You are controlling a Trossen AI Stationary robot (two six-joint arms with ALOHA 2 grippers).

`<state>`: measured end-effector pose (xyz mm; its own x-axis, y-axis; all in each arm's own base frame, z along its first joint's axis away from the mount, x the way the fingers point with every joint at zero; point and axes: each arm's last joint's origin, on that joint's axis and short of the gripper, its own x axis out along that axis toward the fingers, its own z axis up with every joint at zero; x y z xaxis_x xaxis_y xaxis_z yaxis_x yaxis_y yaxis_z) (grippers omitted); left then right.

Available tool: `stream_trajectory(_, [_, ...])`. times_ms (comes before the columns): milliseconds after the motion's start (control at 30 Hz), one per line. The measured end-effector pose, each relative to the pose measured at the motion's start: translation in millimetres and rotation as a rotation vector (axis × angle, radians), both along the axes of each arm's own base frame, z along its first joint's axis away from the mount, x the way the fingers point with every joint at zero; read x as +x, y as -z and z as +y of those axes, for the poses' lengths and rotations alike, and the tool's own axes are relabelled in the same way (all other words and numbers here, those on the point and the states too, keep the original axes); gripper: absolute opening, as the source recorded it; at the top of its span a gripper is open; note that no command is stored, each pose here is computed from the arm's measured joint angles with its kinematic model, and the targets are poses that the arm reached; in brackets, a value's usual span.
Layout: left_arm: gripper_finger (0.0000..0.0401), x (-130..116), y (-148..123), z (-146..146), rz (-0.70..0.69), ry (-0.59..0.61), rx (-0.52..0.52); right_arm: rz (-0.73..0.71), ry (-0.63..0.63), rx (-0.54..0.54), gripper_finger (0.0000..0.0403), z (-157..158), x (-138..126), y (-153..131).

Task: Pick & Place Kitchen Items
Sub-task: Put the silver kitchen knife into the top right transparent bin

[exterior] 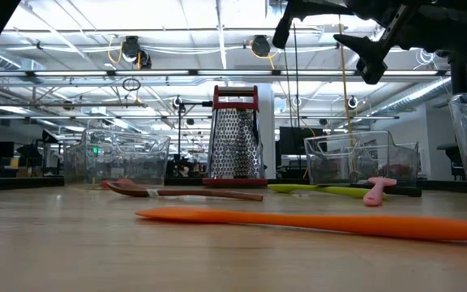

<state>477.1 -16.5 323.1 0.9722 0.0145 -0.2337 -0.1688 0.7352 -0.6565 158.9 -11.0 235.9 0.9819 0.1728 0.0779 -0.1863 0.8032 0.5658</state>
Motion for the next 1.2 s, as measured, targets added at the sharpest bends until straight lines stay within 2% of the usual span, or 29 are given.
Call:
stream_trajectory(333, [0.0092, -0.7, 2.6, 0.6, 0.028, -0.001, 0.023, 0.002, -0.009, 0.002, 0.0092, 0.4, 0.0, 0.1])
stream_trajectory(367, [0.0092, -0.7, 2.7, 0.5, 0.029, 0.000, 0.027, 0.003, -0.009, 0.002, 0.0086, 0.4, 0.0, 0.2])
stream_trajectory(933, [0.0095, -1.1, 4.7, 5.6, 0.051, 0.030, 0.055, 0.005, 0.010, -0.002, 0.0086, -0.3, 0.1, 0.5])
stream_trajectory(1033, [0.0115, -1.1, 4.8, 5.5, 0.052, 0.032, 0.056, 0.004, 0.010, -0.004, 0.0086, -0.3, 0.1, 0.4])
stream_trajectory(1200, [0.0184, -1.7, 6.3, 5.0, 0.070, 0.038, 0.055, 0.004, 0.024, -0.006, 0.0086, -0.8, 0.2, 0.5])
